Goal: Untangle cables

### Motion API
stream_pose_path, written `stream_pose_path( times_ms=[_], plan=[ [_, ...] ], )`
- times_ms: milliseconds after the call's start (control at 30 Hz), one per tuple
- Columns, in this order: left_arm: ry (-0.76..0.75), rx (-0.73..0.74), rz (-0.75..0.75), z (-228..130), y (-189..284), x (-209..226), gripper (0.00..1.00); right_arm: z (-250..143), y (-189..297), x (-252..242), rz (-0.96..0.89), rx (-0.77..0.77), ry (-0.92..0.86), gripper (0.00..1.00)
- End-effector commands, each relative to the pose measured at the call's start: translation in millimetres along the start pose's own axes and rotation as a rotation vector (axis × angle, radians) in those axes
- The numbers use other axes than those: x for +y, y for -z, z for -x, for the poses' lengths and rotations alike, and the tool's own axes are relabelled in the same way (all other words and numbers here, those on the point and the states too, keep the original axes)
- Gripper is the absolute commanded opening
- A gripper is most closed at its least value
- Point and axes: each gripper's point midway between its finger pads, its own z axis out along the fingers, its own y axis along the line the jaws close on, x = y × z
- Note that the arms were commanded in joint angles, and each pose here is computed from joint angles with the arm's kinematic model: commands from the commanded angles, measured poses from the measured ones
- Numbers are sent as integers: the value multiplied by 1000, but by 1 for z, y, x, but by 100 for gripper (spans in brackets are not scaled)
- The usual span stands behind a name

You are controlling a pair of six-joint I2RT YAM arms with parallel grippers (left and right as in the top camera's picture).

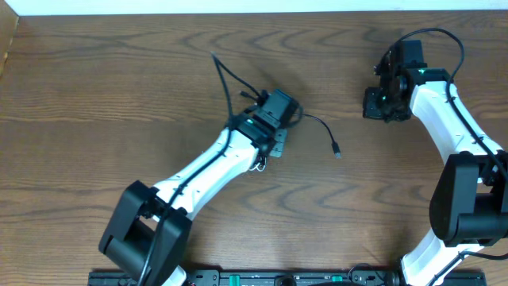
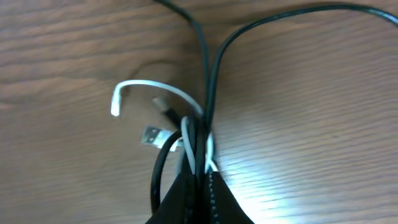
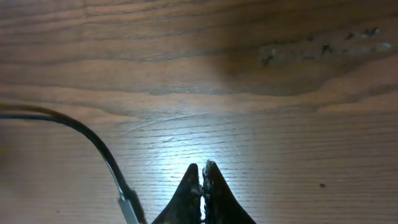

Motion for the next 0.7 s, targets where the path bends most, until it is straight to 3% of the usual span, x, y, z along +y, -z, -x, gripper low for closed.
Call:
stream_pose_path(
  times_ms=[0, 233, 467, 533, 667],
  plan=[
    [-28, -23, -2, 6, -2, -10, 7, 8, 11, -4, -15, -34, -3, 3],
    [-226, -93, 122, 22, 2, 9, 7, 4, 14, 35, 195, -11, 9, 1],
    [-347, -193, 147, 44, 33, 14, 7, 4, 22, 76, 431, -11, 64, 1],
    [-398, -236, 247, 56, 45, 30, 7, 4, 21, 75, 429, -10, 62, 1],
    [-437, -328, 612, 87, 84, 79, 7, 5, 21, 72, 427, -12, 54, 1]
  ],
)
